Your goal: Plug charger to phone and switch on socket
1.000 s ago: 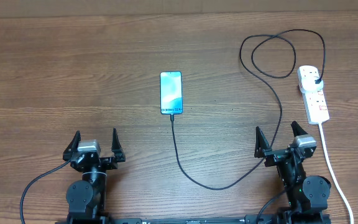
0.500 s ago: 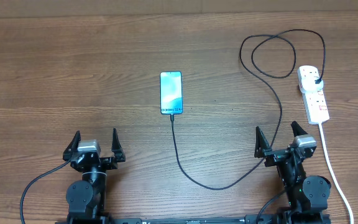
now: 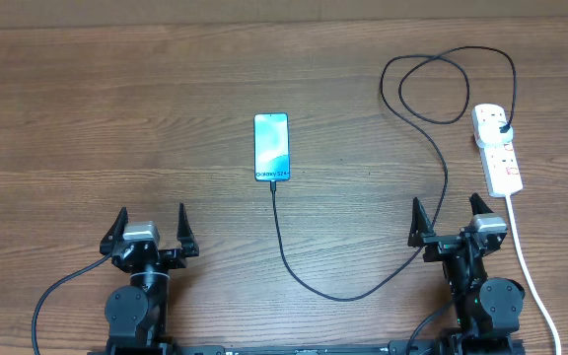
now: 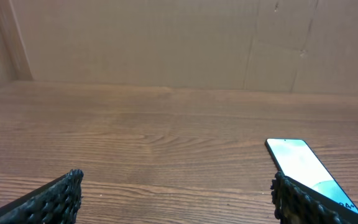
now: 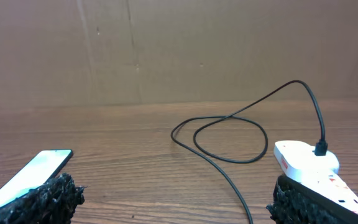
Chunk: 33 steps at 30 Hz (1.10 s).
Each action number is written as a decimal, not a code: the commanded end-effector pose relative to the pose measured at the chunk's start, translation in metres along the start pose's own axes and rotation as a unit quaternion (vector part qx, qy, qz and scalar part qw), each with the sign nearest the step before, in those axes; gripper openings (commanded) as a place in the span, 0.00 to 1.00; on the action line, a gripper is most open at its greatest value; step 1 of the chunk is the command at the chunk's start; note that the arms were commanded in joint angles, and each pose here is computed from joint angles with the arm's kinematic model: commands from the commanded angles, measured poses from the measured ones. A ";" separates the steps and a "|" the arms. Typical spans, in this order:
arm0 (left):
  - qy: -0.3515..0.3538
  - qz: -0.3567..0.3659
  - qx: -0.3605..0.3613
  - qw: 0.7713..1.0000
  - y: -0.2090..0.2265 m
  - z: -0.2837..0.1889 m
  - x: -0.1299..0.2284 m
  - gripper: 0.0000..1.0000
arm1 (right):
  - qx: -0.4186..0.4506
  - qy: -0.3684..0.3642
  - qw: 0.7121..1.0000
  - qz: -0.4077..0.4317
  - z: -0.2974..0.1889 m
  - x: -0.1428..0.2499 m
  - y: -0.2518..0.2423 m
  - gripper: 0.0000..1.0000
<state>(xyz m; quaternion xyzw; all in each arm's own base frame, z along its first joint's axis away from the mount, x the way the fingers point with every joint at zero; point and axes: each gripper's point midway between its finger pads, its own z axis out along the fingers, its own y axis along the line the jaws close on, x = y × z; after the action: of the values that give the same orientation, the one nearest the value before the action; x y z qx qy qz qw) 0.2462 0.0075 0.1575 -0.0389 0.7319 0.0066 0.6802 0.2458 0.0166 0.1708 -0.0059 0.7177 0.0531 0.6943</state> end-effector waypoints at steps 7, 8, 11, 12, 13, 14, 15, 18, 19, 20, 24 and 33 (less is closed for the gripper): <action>-0.003 0.007 -0.002 1.000 0.002 0.000 0.000 1.00 | 0.008 -0.002 1.000 -0.027 0.000 0.002 -0.002 1.00; -0.003 0.007 -0.002 1.000 0.002 0.000 0.000 1.00 | 0.008 -0.001 1.000 -0.027 0.000 0.002 -0.002 1.00; -0.003 0.007 -0.002 1.000 0.002 0.000 0.000 1.00 | 0.008 -0.001 1.000 -0.027 0.000 0.002 -0.002 1.00; -0.003 0.007 -0.002 1.000 0.002 0.000 0.000 1.00 | 0.008 -0.001 1.000 -0.027 0.000 0.002 -0.002 1.00; -0.003 0.007 -0.002 1.000 0.002 0.000 0.000 1.00 | 0.008 -0.001 1.000 -0.027 0.000 0.002 -0.002 1.00; -0.003 0.007 -0.002 1.000 0.002 0.000 0.000 1.00 | 0.008 -0.001 1.000 -0.027 0.000 0.002 -0.002 1.00; -0.003 0.007 -0.002 1.000 0.002 0.000 0.000 1.00 | 0.008 -0.001 1.000 -0.027 0.000 0.002 -0.002 1.00; -0.003 0.007 -0.002 1.000 0.002 0.000 0.000 0.99 | 0.007 -0.002 1.000 -0.027 0.000 0.002 -0.002 1.00; -0.003 0.007 -0.002 1.000 0.002 0.000 0.000 1.00 | 0.006 -0.003 1.000 -0.027 0.000 0.001 -0.002 1.00; -0.003 0.007 -0.002 1.000 0.002 0.000 0.000 1.00 | 0.006 -0.003 1.000 -0.027 0.000 0.001 -0.002 1.00; -0.003 0.007 -0.002 1.000 0.002 0.000 0.000 1.00 | 0.006 -0.003 1.000 -0.027 0.000 0.001 -0.002 1.00; -0.003 0.007 -0.002 1.000 0.002 0.000 0.000 1.00 | 0.006 -0.003 1.000 -0.027 0.000 0.001 -0.002 1.00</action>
<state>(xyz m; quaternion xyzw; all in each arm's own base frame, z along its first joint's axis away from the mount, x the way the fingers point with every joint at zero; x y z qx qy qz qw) 0.2462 0.0075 0.1575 -0.0389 0.7319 0.0066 0.6802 0.2460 0.0147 0.1710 -0.0196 0.7172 0.0321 0.6959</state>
